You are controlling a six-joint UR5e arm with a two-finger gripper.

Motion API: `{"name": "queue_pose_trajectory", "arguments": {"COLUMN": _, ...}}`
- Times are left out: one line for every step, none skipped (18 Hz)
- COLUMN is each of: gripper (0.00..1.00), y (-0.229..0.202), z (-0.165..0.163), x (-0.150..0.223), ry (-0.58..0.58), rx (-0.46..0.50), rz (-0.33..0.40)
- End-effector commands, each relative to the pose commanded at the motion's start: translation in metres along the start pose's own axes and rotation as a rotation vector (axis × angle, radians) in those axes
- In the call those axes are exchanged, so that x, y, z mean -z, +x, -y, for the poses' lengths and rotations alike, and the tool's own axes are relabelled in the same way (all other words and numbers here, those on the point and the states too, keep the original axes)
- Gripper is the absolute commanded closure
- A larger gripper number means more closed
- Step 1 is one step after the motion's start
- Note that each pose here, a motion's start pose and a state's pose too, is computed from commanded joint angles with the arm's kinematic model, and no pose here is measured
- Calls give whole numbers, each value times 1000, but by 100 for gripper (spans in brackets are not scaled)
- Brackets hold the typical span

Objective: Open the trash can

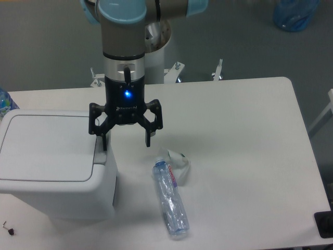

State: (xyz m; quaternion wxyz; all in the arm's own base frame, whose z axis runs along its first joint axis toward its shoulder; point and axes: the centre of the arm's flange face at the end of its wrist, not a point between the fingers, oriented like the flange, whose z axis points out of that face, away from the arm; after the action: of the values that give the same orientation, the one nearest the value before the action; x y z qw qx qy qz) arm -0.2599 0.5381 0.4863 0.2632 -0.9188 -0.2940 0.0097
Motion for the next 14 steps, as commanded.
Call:
{"name": "queue_pose_trajectory", "arguments": {"gripper": 0, "y": 0, "z": 0, "x": 0, "ry": 0, "rx": 0, "rz": 0}}
{"name": "queue_pose_trajectory", "arguments": {"gripper": 0, "y": 0, "z": 0, "x": 0, "ry": 0, "rx": 0, "rz": -2}}
{"name": "queue_pose_trajectory", "arguments": {"gripper": 0, "y": 0, "z": -1, "x": -1, "ry": -1, "rx": 0, "rz": 0}}
{"name": "queue_pose_trajectory", "arguments": {"gripper": 0, "y": 0, "z": -1, "x": -1, "ry": -1, "rx": 0, "rz": -2}}
{"name": "queue_pose_trajectory", "arguments": {"gripper": 0, "y": 0, "z": 0, "x": 0, "ry": 0, "rx": 0, "rz": -2}}
{"name": "queue_pose_trajectory", "arguments": {"gripper": 0, "y": 0, "z": -1, "x": -1, "ry": -1, "rx": 0, "rz": 0}}
{"name": "queue_pose_trajectory", "arguments": {"gripper": 0, "y": 0, "z": -1, "x": -2, "ry": -3, "rx": 1, "rz": 0}}
{"name": "queue_pose_trajectory", "arguments": {"gripper": 0, "y": 0, "z": -1, "x": -2, "ry": -3, "rx": 1, "rz": 0}}
{"name": "queue_pose_trajectory", "arguments": {"gripper": 0, "y": 0, "z": 0, "x": -1, "ry": -2, "rx": 0, "rz": 0}}
{"name": "queue_pose_trajectory", "arguments": {"gripper": 0, "y": 1, "z": -1, "x": -2, "ry": -3, "rx": -1, "rz": -1}}
{"name": "queue_pose_trajectory", "arguments": {"gripper": 0, "y": 1, "z": -1, "x": -2, "ry": -3, "rx": -1, "rz": -2}}
{"name": "queue_pose_trajectory", "arguments": {"gripper": 0, "y": 2, "z": -1, "x": -2, "ry": -3, "rx": -2, "rz": -3}}
{"name": "queue_pose_trajectory", "arguments": {"gripper": 0, "y": 1, "z": -1, "x": -3, "ry": -5, "rx": -2, "rz": -2}}
{"name": "queue_pose_trajectory", "arguments": {"gripper": 0, "y": 1, "z": 0, "x": -3, "ry": -5, "rx": 0, "rz": -2}}
